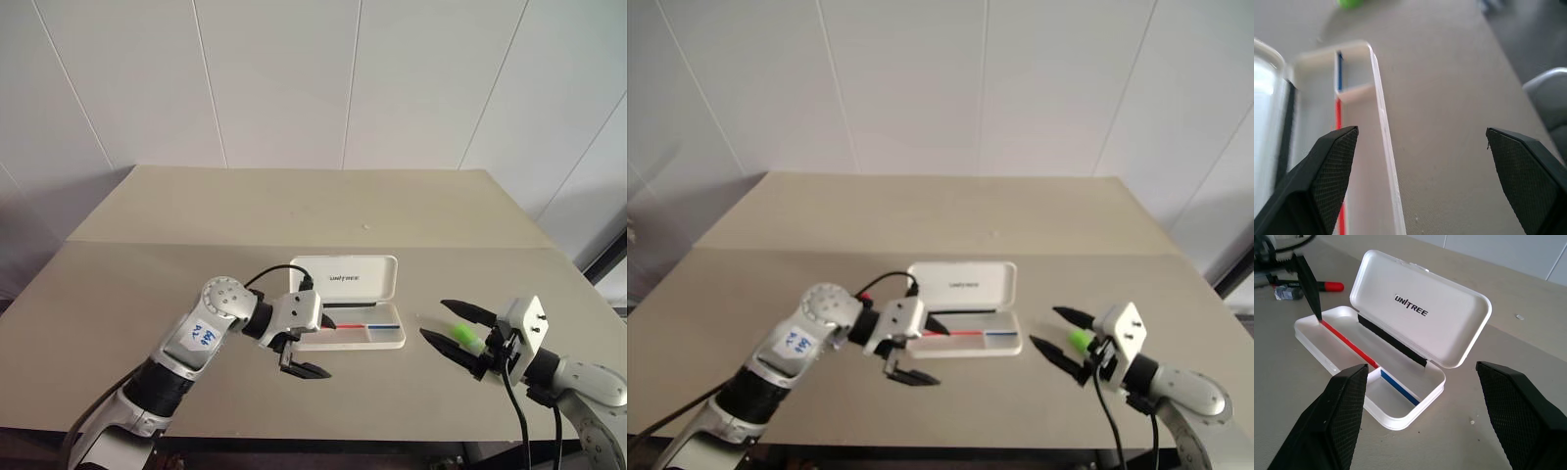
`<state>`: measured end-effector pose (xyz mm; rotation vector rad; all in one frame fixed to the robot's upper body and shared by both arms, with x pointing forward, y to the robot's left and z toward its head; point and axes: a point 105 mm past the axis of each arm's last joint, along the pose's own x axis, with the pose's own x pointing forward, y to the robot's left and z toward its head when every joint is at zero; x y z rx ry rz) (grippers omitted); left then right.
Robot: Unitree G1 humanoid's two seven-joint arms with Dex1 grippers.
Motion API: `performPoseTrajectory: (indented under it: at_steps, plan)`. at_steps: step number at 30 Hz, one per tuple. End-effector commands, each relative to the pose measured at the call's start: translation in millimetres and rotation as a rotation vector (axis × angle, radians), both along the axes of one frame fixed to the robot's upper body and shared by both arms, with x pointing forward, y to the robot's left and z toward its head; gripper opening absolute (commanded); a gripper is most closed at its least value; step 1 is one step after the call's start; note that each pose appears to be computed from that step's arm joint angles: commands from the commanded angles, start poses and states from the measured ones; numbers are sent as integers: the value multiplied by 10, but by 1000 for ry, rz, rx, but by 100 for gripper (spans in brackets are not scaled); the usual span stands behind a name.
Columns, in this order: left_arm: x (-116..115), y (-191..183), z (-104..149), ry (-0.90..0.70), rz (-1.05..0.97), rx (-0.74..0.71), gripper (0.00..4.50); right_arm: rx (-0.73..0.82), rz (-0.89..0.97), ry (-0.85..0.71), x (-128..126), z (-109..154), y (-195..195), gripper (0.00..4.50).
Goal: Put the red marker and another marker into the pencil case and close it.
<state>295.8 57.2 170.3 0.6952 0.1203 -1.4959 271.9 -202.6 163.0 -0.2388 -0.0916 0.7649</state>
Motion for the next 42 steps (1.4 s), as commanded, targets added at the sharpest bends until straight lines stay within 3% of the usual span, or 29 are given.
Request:
performPoseTrajectory:
  at_steps: [1,8,14,21,32,42]
  plan:
    - [2,61,317,-60,67,-139,445,-14,8,-28,-43,92,-49,450]
    - [102,465,730,-143,291,-402,445,-30,13,1,-23,66,-91,450]
    - [278,1175,420,-174,658,-296,445,-27,58,4,56,83,-66,450]
    - [467,1537,188,-157,900,-193,445,25,165,-33,43,187,10,450]
    - [561,1737,-141,-36,1002,-78,445,-50,478,-47,-131,430,79,450]
    - [612,1769,-295,18,1023,-36,445,-98,456,-37,-62,438,35,450]
